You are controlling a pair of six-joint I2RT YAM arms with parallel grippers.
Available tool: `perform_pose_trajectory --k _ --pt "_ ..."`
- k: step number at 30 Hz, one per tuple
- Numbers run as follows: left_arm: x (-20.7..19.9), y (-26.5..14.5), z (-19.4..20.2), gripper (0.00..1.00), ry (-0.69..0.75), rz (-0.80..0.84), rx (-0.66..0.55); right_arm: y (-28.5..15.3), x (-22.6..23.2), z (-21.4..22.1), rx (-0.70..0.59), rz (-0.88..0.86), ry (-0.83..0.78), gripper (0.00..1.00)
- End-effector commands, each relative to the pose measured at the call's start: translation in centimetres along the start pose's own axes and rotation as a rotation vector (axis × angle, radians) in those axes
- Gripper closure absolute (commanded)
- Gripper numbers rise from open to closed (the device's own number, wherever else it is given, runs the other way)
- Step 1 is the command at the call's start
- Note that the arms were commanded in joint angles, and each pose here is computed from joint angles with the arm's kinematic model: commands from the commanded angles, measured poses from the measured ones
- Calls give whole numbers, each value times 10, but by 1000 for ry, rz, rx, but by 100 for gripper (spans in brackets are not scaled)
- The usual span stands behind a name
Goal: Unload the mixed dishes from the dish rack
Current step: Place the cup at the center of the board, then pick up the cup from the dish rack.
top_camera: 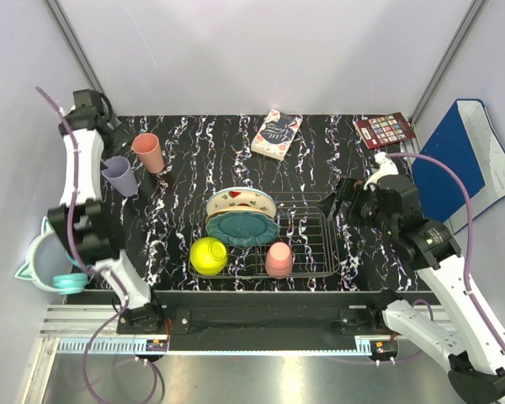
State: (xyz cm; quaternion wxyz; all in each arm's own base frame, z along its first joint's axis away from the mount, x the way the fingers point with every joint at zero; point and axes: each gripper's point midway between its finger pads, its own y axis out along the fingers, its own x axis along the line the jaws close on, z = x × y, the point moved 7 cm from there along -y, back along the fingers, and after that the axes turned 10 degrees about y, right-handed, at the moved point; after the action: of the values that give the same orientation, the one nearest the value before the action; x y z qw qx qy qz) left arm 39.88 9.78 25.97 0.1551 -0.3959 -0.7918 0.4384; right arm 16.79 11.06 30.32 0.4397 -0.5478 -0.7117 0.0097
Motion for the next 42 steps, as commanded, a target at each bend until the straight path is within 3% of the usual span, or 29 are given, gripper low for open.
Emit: perform_pose_trajectory --k 1,5,9,17,24,41,42 --pt "-12 -100 17 1 3 110 -188 1 4 19 169 -63 -88 6" --pt "-24 -141 58 1 49 220 -260 -3 6 36 195 -59 -167 5" --pt "-34 -177 100 1 93 366 -284 10 8 59 328 -13 -258 2" --pt "-18 -229 151 1 109 568 -329 29 13 95 431 -38 -341 0" --pt "-7 -228 186 1 136 627 -294 60 25 130 506 -33 -406 0" --pt "-10 -224 193 1 183 638 -279 104 17 153 538 33 -441 0" --pt "-11 -225 193 1 184 640 -280 103 16 152 532 33 -440 4"
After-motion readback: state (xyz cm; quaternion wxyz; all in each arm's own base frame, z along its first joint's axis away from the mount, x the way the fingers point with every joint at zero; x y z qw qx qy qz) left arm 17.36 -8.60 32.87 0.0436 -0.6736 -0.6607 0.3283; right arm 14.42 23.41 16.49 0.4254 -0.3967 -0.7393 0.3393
